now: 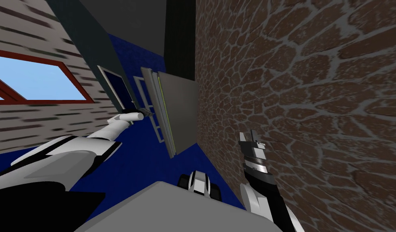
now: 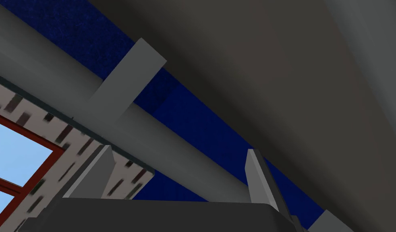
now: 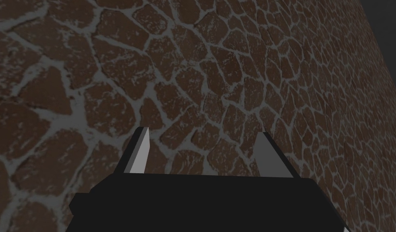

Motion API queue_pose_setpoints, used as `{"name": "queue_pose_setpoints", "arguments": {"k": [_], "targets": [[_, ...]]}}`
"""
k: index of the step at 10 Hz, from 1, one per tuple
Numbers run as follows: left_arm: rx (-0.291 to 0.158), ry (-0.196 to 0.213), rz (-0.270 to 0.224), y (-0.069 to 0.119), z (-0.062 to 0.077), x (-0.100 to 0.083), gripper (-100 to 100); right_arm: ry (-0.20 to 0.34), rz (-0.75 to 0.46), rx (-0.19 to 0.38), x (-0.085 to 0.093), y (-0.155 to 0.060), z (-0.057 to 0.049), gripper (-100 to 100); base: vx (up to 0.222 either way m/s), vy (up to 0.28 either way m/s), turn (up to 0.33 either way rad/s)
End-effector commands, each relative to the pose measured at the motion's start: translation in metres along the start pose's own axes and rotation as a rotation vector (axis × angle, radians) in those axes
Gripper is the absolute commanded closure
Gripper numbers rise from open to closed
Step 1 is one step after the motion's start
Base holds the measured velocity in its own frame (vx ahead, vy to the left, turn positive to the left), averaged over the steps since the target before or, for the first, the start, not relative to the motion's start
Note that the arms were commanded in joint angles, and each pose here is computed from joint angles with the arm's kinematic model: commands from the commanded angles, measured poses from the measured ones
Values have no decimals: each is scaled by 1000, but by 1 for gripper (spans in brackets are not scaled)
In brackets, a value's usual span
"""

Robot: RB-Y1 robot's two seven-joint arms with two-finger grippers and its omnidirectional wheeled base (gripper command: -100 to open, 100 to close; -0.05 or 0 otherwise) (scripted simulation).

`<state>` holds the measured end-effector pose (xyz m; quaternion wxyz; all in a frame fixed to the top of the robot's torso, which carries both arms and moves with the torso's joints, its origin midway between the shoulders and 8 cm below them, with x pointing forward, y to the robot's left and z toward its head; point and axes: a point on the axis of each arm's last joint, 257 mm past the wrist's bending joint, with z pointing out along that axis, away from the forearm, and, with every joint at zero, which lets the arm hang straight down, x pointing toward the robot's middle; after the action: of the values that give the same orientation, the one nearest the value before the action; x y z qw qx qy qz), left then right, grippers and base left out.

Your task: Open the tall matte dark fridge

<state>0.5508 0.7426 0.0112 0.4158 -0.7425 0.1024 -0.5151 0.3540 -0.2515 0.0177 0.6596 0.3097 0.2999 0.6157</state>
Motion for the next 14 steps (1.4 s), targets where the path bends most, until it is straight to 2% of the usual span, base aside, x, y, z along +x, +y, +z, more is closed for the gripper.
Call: {"name": "queue_pose_setpoints", "arguments": {"k": [1, 2, 3, 5, 9, 10, 11, 12, 13, 14], "targets": [[29, 19, -17, -19, -4, 11, -100, 0, 0, 0, 0, 0, 0, 0, 31, -26, 19], [29, 19, -17, -19, -4, 11, -100, 0, 0, 0, 0, 0, 0, 0, 0, 0, 0], [49, -7, -45, -42, -7, 3, -100, 0, 0, 0, 0, 0, 0, 0, 23, -38, -33], [66, -23, -63, -59, -10, -1, -100, 0, 0, 0, 0, 0, 0, 0, 59, -56, -10], [59, -41, -59, -56, -9, -8, -100, 0, 0, 0, 0, 0, 0, 0, 48, 17, -11], [59, -40, -60, -56, -9, -8, 100, 0, 0, 0, 0, 0, 0, 0, 11, -3, 0], [40, -18, -63, -47, -7, 5, 100, 0, 0, 0, 0, 0, 0, 0, -85, 143, -51], [40, -18, -63, -47, -7, 5, 100, 0, 0, 0, 0, 0, 0, 0, -141, 190, -64], [21, 2, -58, -38, -6, 17, 100, 0, 0, 0, 0, 0, 0, 0, -154, 250, -63], [21, 2, -58, -38, -6, 17, 100, 0, 0, 0, 0, 0, 0, 0, -132, 225, -48]]}}
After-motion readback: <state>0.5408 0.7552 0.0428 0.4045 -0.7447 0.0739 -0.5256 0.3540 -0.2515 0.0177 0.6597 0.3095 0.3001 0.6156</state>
